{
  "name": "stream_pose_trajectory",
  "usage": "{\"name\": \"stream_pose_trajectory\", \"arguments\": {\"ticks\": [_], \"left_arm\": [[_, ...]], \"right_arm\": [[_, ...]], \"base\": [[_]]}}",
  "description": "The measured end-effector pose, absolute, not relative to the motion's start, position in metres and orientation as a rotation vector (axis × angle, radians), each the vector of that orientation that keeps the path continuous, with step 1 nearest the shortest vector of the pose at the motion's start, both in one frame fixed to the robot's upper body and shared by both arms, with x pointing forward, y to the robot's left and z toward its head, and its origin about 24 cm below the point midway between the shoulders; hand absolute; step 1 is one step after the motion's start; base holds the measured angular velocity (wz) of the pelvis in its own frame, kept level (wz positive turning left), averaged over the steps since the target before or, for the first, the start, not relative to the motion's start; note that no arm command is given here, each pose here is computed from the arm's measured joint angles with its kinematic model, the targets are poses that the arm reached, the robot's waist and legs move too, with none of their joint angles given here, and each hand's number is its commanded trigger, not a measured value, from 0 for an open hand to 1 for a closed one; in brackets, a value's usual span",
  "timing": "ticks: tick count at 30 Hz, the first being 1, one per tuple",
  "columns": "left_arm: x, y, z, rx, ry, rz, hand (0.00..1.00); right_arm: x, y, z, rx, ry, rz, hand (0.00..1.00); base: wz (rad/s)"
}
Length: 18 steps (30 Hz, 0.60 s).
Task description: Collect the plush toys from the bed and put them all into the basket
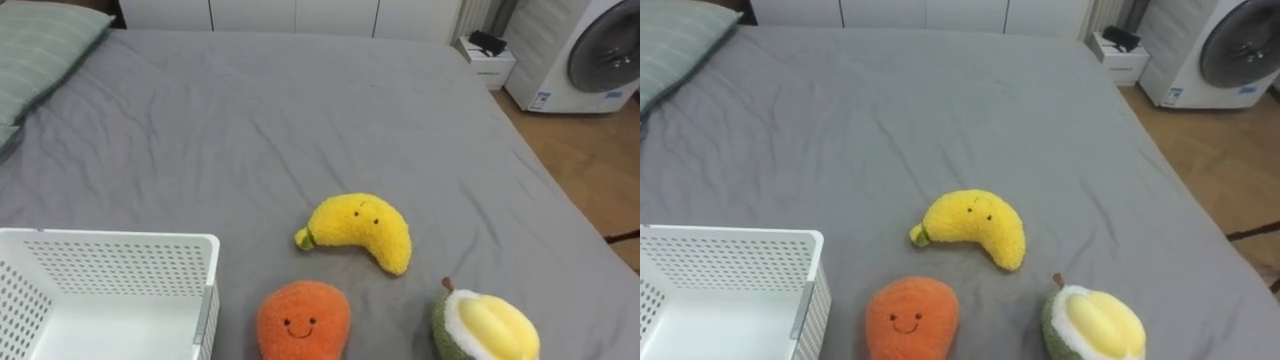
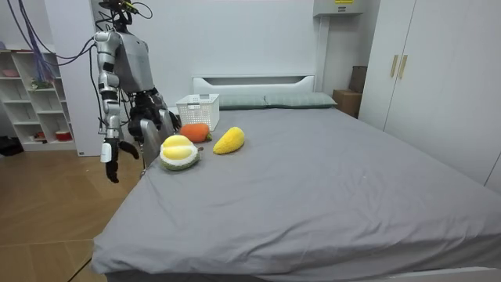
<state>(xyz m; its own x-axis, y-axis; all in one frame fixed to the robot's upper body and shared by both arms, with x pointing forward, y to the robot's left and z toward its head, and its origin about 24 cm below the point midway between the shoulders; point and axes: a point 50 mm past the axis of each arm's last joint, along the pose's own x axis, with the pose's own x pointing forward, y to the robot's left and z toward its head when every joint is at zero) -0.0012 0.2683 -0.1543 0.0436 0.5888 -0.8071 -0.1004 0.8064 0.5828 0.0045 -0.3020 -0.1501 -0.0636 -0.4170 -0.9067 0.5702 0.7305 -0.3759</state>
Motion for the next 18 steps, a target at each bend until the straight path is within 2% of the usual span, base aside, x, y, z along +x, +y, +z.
{"name": "stream_pose_trajectory", "arguments": {"ticks": [7,11,14,18], "left_arm": [[0.000,0.275,-0.152,0.448,1.417,0.580,0.00],[0.001,0.276,-0.151,0.462,1.409,0.589,0.00],[0.003,0.274,-0.151,0.482,1.399,0.567,0.00],[0.004,0.274,-0.151,0.483,1.389,0.563,0.00]], "right_arm": [[0.090,-0.341,-0.111,-0.017,1.028,-0.823,0.00],[0.132,-0.348,-0.079,-0.066,0.799,-0.817,0.00],[0.166,-0.347,-0.040,-0.148,0.576,-0.788,0.00],[0.183,-0.342,-0.017,-0.207,0.442,-0.751,0.00]], "base": [[-0.03],[-0.03],[-0.06],[0.03]]}}
